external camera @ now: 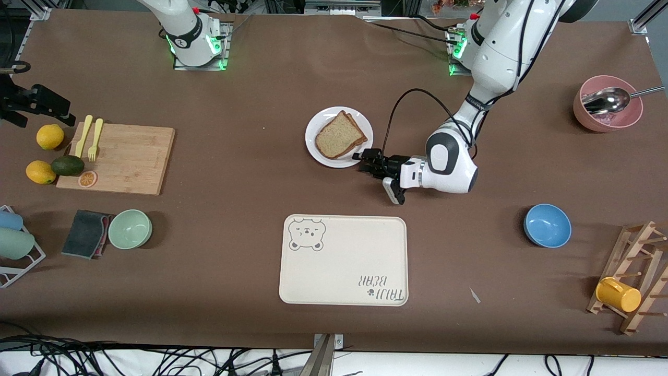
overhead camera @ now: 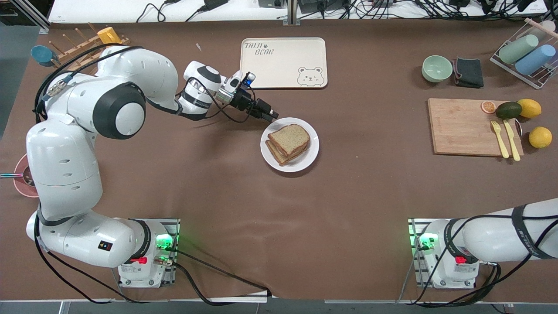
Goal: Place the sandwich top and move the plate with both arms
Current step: 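Move the left gripper to the plate rim and grip it, then slide the plate with the left gripper onto the bear tray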
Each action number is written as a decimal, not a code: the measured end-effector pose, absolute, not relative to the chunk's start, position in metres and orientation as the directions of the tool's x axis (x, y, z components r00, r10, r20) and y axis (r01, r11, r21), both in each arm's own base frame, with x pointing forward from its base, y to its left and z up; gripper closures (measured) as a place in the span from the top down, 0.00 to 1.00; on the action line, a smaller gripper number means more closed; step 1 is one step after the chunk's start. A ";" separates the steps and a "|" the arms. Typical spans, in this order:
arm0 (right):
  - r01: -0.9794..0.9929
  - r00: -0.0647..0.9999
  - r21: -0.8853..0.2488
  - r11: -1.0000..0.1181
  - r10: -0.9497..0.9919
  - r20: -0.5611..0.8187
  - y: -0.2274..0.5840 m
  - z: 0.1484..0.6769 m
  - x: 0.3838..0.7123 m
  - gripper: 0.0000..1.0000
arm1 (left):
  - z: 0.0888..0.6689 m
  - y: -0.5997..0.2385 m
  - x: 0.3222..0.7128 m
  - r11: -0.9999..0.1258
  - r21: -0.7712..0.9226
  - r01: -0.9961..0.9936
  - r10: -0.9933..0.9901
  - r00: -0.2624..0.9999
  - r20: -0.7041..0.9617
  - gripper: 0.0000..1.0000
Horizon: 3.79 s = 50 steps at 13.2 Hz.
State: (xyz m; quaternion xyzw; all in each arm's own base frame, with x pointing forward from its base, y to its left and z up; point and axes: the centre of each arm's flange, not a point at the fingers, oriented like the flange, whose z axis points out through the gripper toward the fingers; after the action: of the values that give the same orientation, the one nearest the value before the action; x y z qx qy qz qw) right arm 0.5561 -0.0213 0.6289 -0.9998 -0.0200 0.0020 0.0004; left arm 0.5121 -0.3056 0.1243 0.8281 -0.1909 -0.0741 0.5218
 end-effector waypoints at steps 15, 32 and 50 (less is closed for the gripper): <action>0.042 0.999 -0.002 -0.999 0.042 -0.020 -0.020 0.629 0.554 1.00 | 0.104 -0.313 0.493 -0.386 0.880 -0.278 -0.435 0.896 0.093 0.22; 0.036 0.999 0.000 -0.999 0.036 -0.033 -0.022 0.627 0.557 1.00 | 0.127 -0.307 0.516 -0.380 0.871 -0.311 -0.408 0.902 0.144 0.05; 0.043 0.999 0.004 -0.999 0.043 -0.027 -0.018 0.634 0.560 1.00 | 0.193 -0.269 0.696 -0.465 0.874 -0.143 -0.069 0.990 0.125 0.05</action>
State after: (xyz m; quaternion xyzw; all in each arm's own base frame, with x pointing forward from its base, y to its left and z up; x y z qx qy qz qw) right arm 0.5602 -0.0177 0.6343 -0.9997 -0.0214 0.0135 -0.0025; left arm 0.6958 -0.2691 0.1930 0.8552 -0.0619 0.0360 0.5134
